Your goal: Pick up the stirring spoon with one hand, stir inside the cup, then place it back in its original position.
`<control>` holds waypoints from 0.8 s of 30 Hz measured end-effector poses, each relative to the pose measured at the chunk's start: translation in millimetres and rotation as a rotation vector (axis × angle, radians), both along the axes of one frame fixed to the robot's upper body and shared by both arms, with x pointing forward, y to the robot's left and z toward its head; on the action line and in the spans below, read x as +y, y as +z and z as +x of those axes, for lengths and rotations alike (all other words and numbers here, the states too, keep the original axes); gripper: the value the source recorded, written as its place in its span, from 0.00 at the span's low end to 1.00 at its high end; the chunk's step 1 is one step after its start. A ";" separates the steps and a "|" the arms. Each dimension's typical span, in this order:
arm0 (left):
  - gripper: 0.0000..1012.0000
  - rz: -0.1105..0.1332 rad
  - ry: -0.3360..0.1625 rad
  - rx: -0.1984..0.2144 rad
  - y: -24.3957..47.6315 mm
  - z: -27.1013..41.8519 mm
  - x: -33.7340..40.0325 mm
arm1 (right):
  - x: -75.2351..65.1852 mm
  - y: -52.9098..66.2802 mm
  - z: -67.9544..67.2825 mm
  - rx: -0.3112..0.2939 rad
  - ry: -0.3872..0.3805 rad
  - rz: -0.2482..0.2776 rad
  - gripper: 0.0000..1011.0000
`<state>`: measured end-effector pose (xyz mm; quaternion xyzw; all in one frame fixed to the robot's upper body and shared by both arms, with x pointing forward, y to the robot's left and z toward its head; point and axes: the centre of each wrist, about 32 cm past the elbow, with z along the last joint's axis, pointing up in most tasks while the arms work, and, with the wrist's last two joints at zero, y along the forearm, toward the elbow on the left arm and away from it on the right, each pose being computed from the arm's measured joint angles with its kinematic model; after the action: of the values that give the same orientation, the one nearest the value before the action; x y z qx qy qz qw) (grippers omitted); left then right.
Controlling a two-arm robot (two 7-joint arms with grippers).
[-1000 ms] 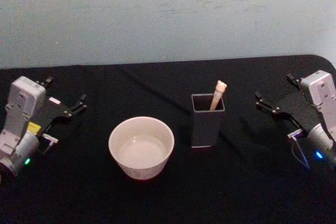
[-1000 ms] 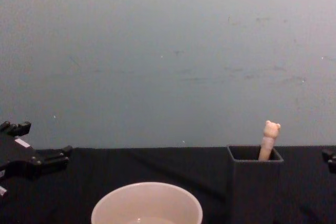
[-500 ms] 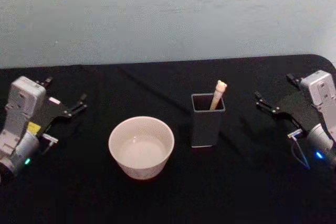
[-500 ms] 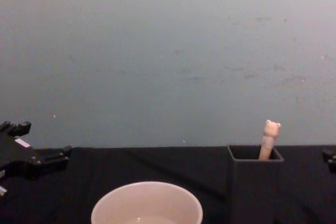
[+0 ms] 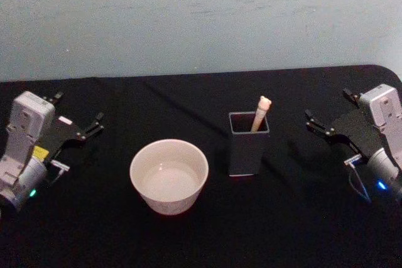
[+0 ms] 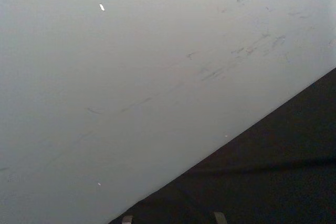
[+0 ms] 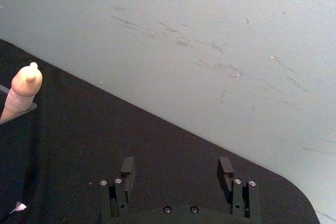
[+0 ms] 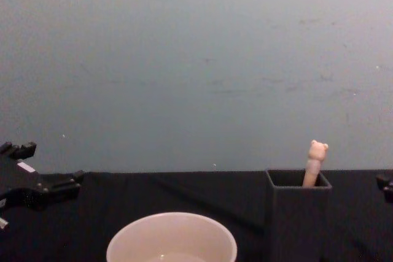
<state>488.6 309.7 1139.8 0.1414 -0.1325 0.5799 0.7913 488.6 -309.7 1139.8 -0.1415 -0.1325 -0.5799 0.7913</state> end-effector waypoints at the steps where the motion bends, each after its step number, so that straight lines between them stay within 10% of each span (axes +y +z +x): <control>1: 0.99 0.000 0.000 0.000 0.0 0.0 0.0 | 0.0 0.0 0.0 0.000 0.000 0.000 0.99; 24: 0.99 0.000 0.000 0.000 0.0 0.0 0.0 | -17.9 19.1 -3.8 0.033 0.091 0.097 0.99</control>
<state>488.6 309.7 1139.8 0.1415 -0.1324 0.5799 0.7913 484.8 -327.6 1158.9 -0.1063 -0.0975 -0.5466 0.8249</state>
